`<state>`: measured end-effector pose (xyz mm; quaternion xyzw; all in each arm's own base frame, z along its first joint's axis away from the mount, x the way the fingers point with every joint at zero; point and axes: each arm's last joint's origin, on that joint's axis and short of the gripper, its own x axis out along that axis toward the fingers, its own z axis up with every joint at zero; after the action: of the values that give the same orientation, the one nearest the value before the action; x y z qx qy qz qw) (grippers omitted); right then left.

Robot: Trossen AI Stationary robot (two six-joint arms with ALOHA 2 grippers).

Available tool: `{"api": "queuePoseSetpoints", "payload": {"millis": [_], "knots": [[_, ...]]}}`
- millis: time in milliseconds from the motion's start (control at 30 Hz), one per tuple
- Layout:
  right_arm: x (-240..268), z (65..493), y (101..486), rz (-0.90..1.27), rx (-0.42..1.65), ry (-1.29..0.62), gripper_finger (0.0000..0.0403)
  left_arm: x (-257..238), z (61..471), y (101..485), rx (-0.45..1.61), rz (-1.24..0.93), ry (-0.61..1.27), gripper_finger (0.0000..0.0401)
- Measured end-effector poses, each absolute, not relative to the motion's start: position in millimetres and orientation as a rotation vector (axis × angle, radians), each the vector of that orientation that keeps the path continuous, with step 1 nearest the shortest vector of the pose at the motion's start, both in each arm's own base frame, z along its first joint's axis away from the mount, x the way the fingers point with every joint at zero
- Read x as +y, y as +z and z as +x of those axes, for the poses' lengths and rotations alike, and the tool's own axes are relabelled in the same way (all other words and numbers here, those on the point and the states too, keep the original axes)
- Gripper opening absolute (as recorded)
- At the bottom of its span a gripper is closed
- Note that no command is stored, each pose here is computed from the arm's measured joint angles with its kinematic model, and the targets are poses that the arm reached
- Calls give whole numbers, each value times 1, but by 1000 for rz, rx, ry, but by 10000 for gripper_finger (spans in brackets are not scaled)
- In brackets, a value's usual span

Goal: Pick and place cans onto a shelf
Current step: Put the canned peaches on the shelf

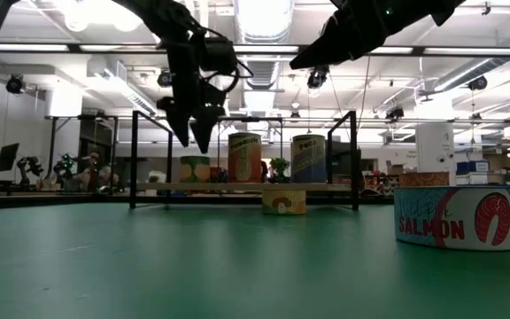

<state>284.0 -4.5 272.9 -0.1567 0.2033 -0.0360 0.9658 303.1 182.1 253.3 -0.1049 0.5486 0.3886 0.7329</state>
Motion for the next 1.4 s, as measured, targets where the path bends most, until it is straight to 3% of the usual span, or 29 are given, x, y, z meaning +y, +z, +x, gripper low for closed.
{"api": "queuePoseSetpoints", "payload": {"millis": [200,333,433,633,667,900,1033,1400], "knots": [[-4,284,273,-317,412,-73,9,173,298,279,1234,-146,781,352],[-4,284,273,-317,412,-72,9,170,295,284,1256,-91,645,305],[-4,284,273,-320,412,-72,9,172,296,283,1259,-69,627,236],[-4,284,273,-319,411,-72,9,179,304,265,1319,-26,621,38],[-4,284,273,-319,412,-72,9,181,304,262,1337,5,621,20],[-4,284,272,-319,416,-71,9,186,308,250,1447,203,469,21],[-4,284,272,-320,417,-71,9,194,308,241,1475,195,462,3],[-4,284,272,-320,420,-71,9,210,309,226,1486,146,533,0]]}}
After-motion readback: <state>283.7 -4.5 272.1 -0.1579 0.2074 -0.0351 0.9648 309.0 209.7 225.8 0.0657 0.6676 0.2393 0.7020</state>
